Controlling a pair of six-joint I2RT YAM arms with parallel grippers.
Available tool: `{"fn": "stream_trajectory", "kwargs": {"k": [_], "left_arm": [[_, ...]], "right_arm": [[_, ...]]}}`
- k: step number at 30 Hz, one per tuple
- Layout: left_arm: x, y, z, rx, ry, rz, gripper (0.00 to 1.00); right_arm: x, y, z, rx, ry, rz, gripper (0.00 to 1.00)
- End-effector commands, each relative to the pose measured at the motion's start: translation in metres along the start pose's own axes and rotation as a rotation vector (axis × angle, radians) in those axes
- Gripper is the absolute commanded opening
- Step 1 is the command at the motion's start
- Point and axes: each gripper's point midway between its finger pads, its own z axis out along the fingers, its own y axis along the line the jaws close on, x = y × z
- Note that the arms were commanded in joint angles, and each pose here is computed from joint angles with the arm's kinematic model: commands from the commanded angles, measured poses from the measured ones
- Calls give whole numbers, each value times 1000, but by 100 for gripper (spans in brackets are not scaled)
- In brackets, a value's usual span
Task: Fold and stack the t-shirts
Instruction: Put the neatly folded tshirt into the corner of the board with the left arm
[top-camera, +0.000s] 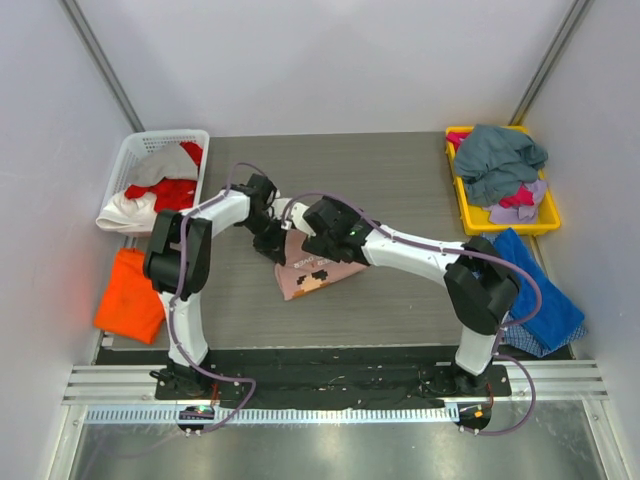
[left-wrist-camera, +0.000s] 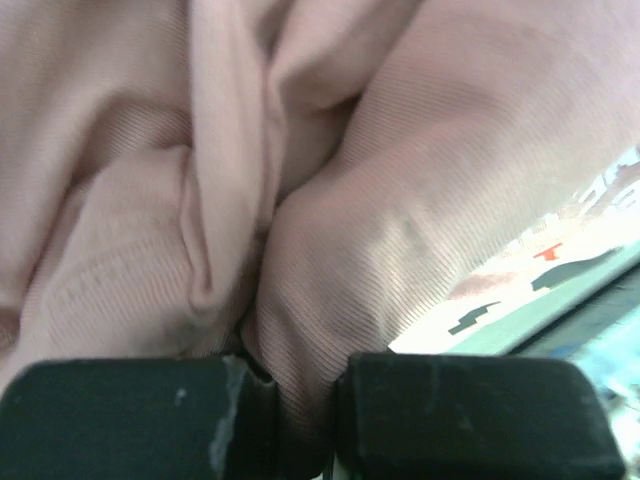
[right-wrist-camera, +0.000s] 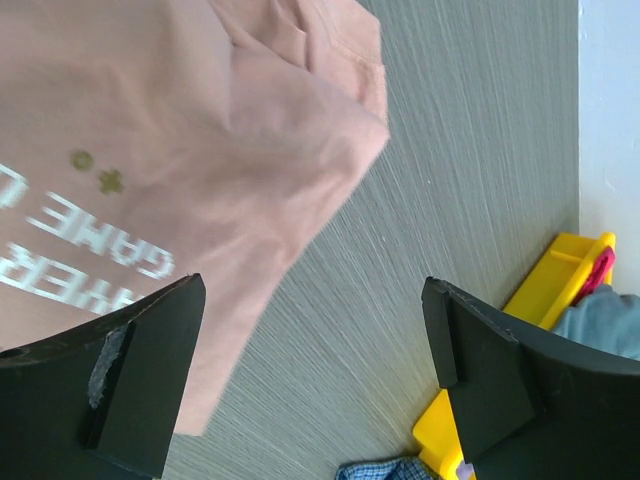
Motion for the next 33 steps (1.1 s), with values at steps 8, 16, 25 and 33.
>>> {"fn": "stream_trajectory", "kwargs": {"k": [8, 16, 25, 33], "left_arm": [[23, 72, -75, -516, -24, 263, 0], [31, 68, -128, -631, -89, 313, 0], [47, 78, -172, -754, -78, 364, 0], [79, 107, -195, -839, -16, 360, 0]], "right_arm": [[15, -55, -32, 136, -13, 78, 98], [31, -49, -29, 128, 23, 71, 98], [33, -49, -30, 127, 20, 85, 98], [38, -45, -31, 122, 28, 77, 98]]}}
